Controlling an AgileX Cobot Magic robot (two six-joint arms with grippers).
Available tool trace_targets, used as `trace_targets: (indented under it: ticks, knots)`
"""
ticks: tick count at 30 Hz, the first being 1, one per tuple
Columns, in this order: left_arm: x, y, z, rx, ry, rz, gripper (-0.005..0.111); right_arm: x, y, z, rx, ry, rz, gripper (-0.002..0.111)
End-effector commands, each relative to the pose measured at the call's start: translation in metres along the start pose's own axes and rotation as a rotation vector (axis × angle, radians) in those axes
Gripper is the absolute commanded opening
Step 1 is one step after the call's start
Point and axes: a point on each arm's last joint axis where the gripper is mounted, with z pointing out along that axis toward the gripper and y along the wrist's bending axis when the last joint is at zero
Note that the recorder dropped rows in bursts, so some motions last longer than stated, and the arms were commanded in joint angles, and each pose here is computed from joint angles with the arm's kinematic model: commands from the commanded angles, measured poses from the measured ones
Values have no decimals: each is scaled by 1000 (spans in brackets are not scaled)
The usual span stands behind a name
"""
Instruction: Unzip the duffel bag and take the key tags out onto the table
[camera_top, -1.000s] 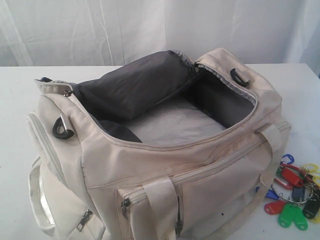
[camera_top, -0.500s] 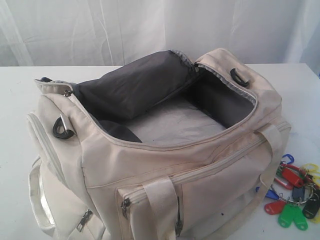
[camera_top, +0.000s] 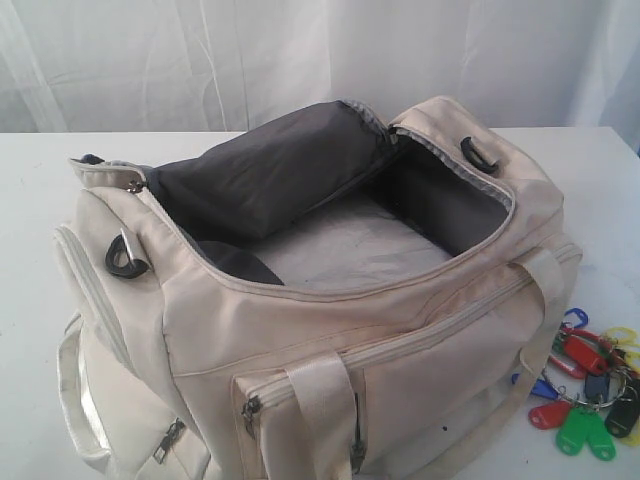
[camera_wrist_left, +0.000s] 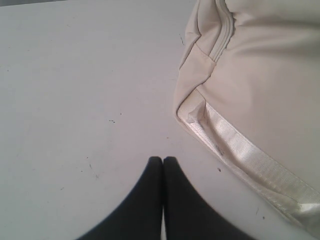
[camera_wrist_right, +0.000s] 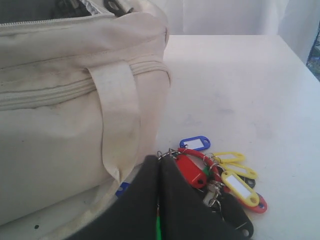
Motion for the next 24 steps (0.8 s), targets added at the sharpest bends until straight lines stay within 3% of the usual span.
trace_targets:
  ticks: [1,11,24]
  knots:
    - [1,-1,0,7,-6,-14,0,1,0,0,0,-5,-21,0]
    - [1,-1,0,7,-6,-14,0,1,-6,0,100,-12,12,0]
    - [1,-1,0,7,-6,-14,0,1,-6,0,100,-12,12,0]
